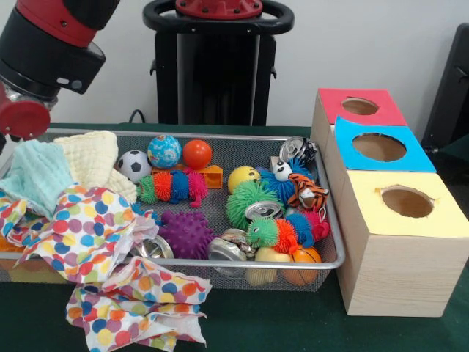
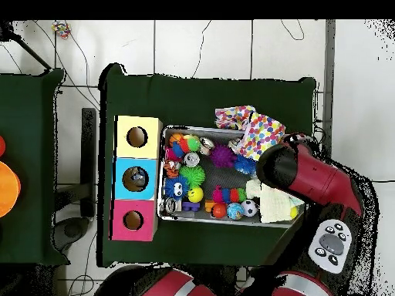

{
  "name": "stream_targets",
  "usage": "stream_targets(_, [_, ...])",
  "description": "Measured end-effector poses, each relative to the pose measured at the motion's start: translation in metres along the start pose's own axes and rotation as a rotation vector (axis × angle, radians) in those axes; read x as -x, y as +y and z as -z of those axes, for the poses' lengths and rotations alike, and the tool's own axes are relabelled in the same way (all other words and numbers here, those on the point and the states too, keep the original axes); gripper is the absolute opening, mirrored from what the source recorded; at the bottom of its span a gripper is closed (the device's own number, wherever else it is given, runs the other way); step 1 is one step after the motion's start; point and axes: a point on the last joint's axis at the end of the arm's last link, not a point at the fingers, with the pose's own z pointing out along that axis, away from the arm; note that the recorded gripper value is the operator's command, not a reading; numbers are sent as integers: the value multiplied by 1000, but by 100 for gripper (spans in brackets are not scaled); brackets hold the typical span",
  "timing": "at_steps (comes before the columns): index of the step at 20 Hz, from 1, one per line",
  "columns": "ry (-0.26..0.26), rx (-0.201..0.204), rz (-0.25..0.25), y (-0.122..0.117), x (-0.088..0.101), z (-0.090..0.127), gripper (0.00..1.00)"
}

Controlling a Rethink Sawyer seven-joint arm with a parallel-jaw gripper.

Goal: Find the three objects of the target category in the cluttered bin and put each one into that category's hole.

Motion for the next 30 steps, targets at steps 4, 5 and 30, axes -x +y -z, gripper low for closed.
stream_targets(4, [20, 18, -3, 8, -8, -3, 0])
stream_targets(5, [25, 23, -2, 11, -11, -3, 0])
stream_targets(30, [124, 71, 27, 46, -75, -33, 0])
